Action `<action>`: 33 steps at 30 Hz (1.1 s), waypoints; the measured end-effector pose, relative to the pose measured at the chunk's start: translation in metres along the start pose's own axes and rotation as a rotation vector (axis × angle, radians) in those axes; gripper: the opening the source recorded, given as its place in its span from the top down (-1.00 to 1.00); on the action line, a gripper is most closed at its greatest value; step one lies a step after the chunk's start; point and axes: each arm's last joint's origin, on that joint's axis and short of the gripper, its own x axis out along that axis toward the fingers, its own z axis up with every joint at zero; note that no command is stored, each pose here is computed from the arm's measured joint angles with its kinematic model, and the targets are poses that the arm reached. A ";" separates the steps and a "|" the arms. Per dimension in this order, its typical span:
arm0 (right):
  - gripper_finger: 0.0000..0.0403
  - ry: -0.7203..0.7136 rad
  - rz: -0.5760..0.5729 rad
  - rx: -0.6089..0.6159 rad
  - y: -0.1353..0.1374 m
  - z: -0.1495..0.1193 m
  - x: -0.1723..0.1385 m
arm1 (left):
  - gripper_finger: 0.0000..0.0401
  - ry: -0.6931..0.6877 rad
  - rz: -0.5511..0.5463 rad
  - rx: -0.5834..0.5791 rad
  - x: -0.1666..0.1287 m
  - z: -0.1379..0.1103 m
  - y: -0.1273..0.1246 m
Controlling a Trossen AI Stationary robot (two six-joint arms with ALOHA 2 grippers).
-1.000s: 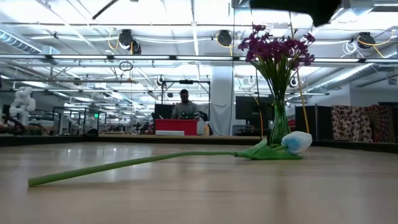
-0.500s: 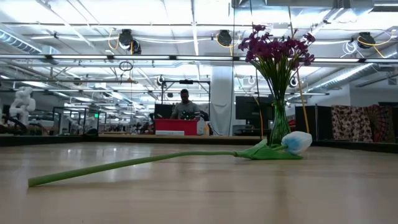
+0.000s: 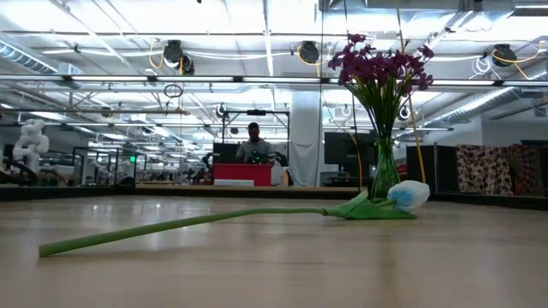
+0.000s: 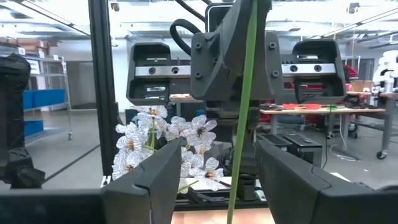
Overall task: Sort flowers into vase by color
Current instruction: Put the left white flower into the transparent vase
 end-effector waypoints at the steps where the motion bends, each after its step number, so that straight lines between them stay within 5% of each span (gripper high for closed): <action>1: 0.03 -0.001 0.002 0.002 -0.001 0.000 0.001 | 0.99 0.000 0.000 0.000 0.000 0.000 0.000; 14: 0.03 0.001 -0.058 0.007 -0.021 -0.052 0.019 | 0.99 -0.014 -0.051 0.006 0.000 0.001 -0.001; 20: 0.03 -0.023 0.012 0.060 -0.030 -0.074 0.026 | 0.99 -0.007 -0.051 0.007 0.000 0.000 -0.001; 33: 0.04 -0.022 0.025 0.011 -0.017 -0.095 0.067 | 0.99 -0.002 -0.052 0.002 0.000 0.000 -0.001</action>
